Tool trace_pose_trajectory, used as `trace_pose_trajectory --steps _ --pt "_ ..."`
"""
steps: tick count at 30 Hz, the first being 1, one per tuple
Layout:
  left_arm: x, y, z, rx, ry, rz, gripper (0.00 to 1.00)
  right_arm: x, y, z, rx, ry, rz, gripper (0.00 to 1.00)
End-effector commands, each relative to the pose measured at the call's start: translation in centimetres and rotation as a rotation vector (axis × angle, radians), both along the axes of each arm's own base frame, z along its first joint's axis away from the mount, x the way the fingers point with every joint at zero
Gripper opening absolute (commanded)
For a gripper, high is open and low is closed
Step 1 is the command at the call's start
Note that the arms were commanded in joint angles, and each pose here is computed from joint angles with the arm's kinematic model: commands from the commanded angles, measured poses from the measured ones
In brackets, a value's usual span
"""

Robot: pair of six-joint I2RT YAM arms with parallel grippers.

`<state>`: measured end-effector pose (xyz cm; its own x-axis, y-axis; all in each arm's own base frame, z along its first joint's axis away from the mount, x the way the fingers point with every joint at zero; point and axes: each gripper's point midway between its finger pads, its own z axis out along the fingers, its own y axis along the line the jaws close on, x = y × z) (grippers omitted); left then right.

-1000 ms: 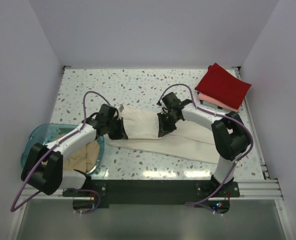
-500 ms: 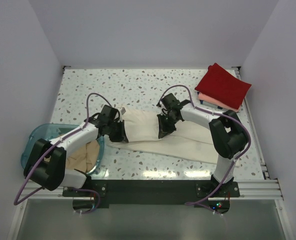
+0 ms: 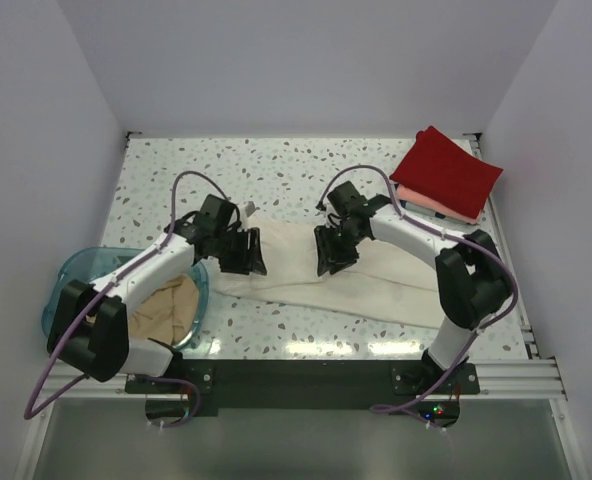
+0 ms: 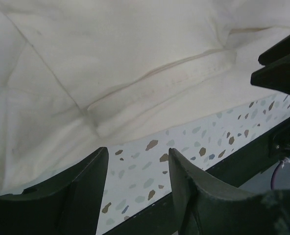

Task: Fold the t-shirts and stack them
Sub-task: Fold the tshirt

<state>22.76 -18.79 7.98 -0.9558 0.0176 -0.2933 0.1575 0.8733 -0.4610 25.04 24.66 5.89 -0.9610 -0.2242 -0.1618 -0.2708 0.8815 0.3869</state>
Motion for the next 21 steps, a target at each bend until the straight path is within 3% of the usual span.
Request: trace_pose_trajectory --steps 1,6,11,21 --pt "4.2 0.3 3.7 -0.013 -0.148 0.043 0.57 1.2 0.3 4.6 0.038 -0.128 0.035 0.42" --pt "11.7 2.3 5.3 -0.103 -0.254 0.238 0.61 3.8 4.0 5.2 0.167 -0.155 0.053 0.45" --pt "18.8 4.0 5.2 -0.052 -0.314 0.341 0.62 6.7 8.0 3.9 0.245 -0.142 0.065 0.47" --pt "23.6 4.9 0.7 -0.006 -0.269 0.383 0.62 5.7 11.5 1.5 0.281 -0.063 0.110 0.48"
